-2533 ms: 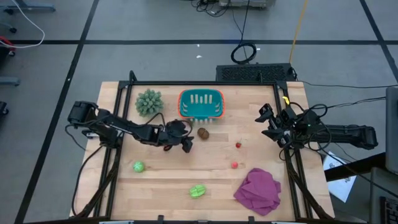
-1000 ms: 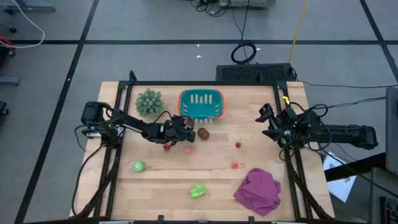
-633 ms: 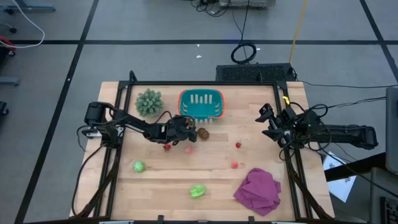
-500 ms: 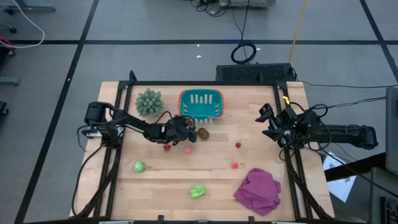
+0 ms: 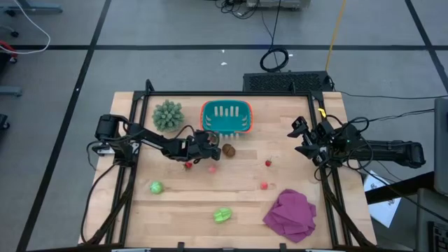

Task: Pick and placing Produce into tupperware
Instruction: Put the top red strawberry into the blue basket

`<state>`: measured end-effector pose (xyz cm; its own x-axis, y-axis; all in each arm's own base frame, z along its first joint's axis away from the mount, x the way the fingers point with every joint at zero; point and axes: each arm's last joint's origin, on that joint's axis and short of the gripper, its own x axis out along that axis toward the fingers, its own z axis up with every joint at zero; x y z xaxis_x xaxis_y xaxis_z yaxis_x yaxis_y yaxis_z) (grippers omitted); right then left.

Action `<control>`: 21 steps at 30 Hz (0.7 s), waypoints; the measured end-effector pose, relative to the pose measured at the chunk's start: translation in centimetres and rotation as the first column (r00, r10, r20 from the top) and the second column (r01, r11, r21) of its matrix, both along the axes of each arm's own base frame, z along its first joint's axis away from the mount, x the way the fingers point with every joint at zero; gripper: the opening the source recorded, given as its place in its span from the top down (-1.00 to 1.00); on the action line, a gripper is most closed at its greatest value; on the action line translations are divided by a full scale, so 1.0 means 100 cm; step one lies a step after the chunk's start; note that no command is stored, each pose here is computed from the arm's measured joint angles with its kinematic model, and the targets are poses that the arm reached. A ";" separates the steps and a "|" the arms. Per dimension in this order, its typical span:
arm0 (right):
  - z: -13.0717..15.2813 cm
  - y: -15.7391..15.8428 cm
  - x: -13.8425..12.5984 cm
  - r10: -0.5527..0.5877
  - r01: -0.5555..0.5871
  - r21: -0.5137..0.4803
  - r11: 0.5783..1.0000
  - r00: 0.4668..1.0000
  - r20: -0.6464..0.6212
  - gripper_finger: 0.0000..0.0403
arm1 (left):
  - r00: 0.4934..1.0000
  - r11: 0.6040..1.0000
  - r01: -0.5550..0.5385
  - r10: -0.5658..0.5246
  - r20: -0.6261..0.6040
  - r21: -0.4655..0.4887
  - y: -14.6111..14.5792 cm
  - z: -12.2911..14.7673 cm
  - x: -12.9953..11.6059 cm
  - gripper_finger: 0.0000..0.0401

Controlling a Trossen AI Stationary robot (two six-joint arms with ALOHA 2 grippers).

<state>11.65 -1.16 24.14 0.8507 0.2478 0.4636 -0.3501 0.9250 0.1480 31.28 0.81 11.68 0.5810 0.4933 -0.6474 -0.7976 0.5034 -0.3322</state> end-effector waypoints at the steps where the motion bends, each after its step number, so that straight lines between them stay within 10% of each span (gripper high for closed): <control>1: 0.000 0.000 0.000 0.000 0.000 0.000 1.000 1.000 0.000 -0.20 | 1.000 1.000 0.001 -0.001 -0.001 -0.001 0.000 0.000 0.000 -0.17; 21: 0.000 0.000 0.000 0.000 0.000 0.000 1.000 1.000 0.000 -0.20 | 0.999 0.999 -0.037 0.036 0.009 0.026 0.008 0.001 0.000 -0.17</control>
<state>11.65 -1.15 24.14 0.8506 0.2480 0.4637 -0.3503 0.9249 0.1479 31.30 1.57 11.79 0.5676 0.5307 -0.6295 -0.8129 0.4825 -0.3262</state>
